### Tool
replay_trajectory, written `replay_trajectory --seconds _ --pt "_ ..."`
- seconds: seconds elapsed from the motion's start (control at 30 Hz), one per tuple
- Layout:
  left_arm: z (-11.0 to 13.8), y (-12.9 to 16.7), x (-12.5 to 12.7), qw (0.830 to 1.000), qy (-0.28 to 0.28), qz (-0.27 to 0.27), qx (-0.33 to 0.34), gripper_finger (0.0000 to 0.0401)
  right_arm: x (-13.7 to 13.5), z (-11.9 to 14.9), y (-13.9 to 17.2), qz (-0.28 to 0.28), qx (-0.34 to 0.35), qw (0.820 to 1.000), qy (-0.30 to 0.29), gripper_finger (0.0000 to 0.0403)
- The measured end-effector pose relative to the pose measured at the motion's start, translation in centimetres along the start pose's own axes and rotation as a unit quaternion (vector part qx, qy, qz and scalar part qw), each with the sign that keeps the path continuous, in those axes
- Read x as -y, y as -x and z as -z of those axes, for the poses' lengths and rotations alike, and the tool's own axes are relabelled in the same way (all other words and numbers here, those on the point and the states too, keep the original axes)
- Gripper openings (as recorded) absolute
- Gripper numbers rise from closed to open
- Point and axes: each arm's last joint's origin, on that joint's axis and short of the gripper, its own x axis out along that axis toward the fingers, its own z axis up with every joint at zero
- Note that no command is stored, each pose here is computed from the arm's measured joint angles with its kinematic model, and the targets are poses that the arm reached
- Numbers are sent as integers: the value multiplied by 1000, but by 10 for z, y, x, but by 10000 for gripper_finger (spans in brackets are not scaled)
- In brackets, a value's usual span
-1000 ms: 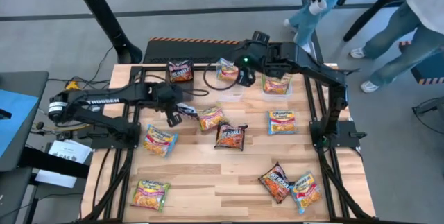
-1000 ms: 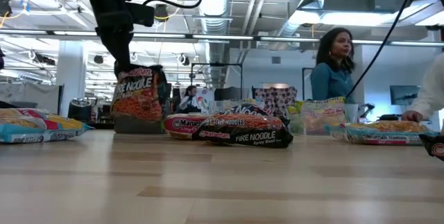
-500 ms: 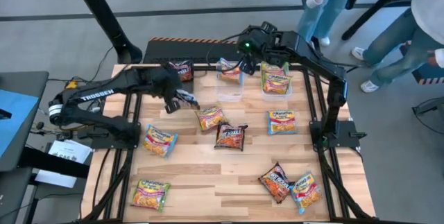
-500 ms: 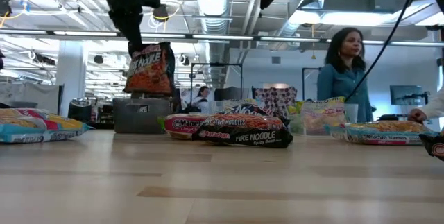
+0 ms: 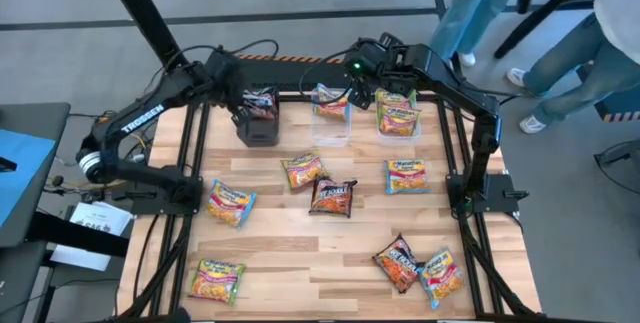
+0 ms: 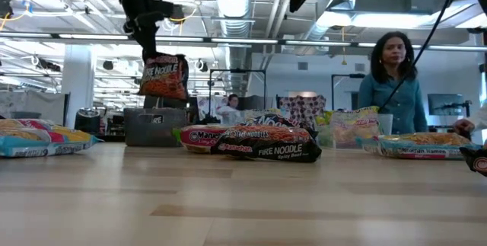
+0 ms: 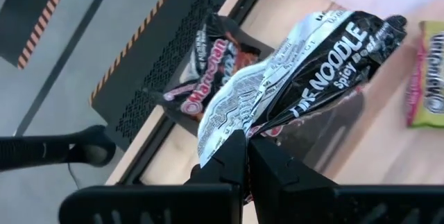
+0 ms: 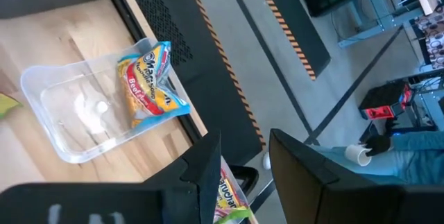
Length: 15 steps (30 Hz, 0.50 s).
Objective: Sort Maruchan noodles
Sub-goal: Put the bottom left black noodle pack into the black bin
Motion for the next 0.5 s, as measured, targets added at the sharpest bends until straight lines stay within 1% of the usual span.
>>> replay_trajectory --seconds 0.13,0.37,0.5 --pt "-2 -17 -6 1000 0 2 -20 0 0 0 0 0 0 1000 0 147" --pt "-5 -53 -7 997 7 -3 -74 0 0 0 0 0 0 1000 -1 147" --pt "-8 -68 -6 997 17 6 -79 0 0 0 0 0 0 1000 -1 147"
